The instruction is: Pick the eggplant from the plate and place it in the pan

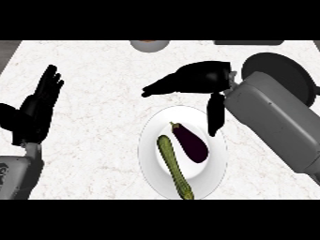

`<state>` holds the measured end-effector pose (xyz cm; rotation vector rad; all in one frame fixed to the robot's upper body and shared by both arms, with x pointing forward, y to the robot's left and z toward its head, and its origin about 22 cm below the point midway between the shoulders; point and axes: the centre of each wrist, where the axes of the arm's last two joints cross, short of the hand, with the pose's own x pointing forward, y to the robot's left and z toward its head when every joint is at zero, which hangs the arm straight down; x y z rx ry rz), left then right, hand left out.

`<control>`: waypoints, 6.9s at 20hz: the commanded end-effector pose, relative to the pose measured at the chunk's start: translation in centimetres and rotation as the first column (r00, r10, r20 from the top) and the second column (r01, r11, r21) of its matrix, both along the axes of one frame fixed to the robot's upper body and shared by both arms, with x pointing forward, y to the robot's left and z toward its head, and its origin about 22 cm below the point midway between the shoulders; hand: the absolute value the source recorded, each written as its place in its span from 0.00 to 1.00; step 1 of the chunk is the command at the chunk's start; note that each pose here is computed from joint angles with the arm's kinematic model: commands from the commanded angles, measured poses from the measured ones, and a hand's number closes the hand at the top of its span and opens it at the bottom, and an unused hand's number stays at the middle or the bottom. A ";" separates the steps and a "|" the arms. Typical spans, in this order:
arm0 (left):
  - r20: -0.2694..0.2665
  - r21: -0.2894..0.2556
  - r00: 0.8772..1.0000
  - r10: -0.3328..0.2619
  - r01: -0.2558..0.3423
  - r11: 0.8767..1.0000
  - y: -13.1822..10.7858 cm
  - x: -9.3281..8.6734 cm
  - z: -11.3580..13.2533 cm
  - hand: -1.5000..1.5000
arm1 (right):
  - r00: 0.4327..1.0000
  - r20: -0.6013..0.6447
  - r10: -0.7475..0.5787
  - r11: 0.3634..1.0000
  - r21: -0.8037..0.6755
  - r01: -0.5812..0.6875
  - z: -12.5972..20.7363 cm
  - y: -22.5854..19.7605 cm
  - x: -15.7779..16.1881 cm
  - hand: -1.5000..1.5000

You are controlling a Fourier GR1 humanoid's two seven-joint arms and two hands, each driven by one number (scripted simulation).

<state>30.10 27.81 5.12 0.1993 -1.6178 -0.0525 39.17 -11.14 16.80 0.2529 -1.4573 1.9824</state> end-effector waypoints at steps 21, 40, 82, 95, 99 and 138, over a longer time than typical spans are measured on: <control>0.001 0.007 1.000 0.010 -0.010 1.000 0.2 0.7 0.4 0.50 | 0.991 -0.010 0.135 0.966 -0.219 -0.134 -7.4 2.1 -2.1 0.00; 0.000 -0.008 1.000 0.006 -0.006 1.000 1.0 0.1 0.6 0.50 | 0.976 0.122 0.178 0.903 -0.415 -0.113 -10.1 4.4 -2.1 0.00; -0.009 0.014 0.995 0.100 -0.100 0.995 2.7 -2.0 -0.8 0.50 | 0.447 0.298 -0.844 0.530 0.326 0.783 -10.2 -0.4 -5.2 1.00; -0.012 -0.006 1.000 0.009 -0.010 1.000 -0.4 -1.5 -0.9 0.50 | 0.144 0.018 -0.989 0.126 0.597 0.792 -1.5 -9.9 -8.0 1.00; -0.015 0.009 1.000 0.015 -0.015 1.000 0.1 -0.2 -0.9 0.50 | 0.073 -0.031 -0.997 0.040 0.603 0.797 -1.9 -14.5 -4.2 1.00; 0.026 0.001 0.997 -0.072 0.072 0.997 -2.3 0.7 0.1 0.50 | -0.001 -0.249 -0.969 -0.149 0.575 0.804 -11.4 -32.2 -1.4 0.00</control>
